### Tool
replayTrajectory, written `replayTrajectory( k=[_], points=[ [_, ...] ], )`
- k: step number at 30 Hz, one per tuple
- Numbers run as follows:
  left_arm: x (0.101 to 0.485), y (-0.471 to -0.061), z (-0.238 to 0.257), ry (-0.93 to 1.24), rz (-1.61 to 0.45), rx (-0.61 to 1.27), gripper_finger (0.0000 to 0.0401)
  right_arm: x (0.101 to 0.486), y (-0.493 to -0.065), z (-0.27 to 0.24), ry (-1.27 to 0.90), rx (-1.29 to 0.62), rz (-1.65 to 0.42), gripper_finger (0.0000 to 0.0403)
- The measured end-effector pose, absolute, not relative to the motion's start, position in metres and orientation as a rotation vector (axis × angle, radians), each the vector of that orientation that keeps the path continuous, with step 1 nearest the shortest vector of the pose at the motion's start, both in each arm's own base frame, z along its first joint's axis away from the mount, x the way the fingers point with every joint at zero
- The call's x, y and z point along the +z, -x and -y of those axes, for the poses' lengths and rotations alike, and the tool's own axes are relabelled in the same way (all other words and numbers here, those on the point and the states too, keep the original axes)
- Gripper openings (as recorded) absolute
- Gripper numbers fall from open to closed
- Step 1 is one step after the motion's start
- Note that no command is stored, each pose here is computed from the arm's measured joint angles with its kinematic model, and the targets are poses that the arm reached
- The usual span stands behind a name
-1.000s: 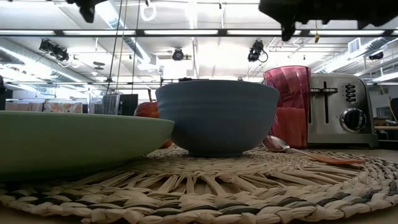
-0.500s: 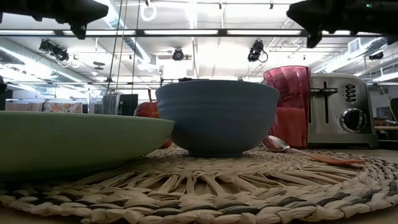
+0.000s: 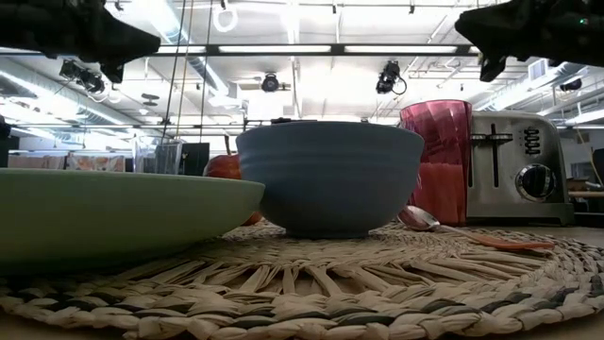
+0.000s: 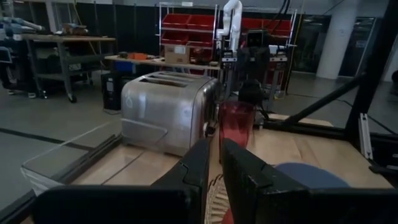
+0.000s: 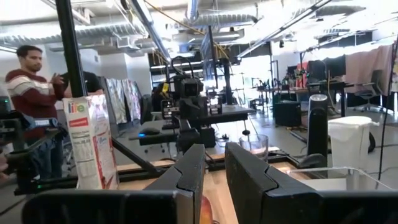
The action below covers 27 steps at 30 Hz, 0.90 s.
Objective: Arrange a breakfast setting
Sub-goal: Return to Home Position
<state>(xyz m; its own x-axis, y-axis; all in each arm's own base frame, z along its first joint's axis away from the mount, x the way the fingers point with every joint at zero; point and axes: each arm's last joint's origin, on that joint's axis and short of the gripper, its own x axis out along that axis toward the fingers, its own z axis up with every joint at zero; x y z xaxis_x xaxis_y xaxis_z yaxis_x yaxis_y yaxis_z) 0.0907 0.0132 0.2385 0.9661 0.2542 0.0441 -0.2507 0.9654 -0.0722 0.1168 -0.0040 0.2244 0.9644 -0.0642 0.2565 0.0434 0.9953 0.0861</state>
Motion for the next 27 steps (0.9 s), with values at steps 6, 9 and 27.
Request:
replayTrajectory(
  k=[6, 9, 27],
  points=[
    [0.226, -0.086, -0.013, 0.068, 0.067, 0.255, 0.0050, 0.222, -0.111, 0.003, -0.082, -0.039, 0.234, 0.0074],
    [0.224, -0.082, -0.012, 0.068, 0.084, 0.254, 0.0050, 0.220, -0.107, 0.003, -0.083, -0.043, 0.214, 0.0074],
    [0.199, -0.089, -0.011, 0.081, 0.110, 0.229, 0.0050, 0.212, -0.086, 0.004, -0.090, -0.059, 0.172, 0.0074]
  ],
)
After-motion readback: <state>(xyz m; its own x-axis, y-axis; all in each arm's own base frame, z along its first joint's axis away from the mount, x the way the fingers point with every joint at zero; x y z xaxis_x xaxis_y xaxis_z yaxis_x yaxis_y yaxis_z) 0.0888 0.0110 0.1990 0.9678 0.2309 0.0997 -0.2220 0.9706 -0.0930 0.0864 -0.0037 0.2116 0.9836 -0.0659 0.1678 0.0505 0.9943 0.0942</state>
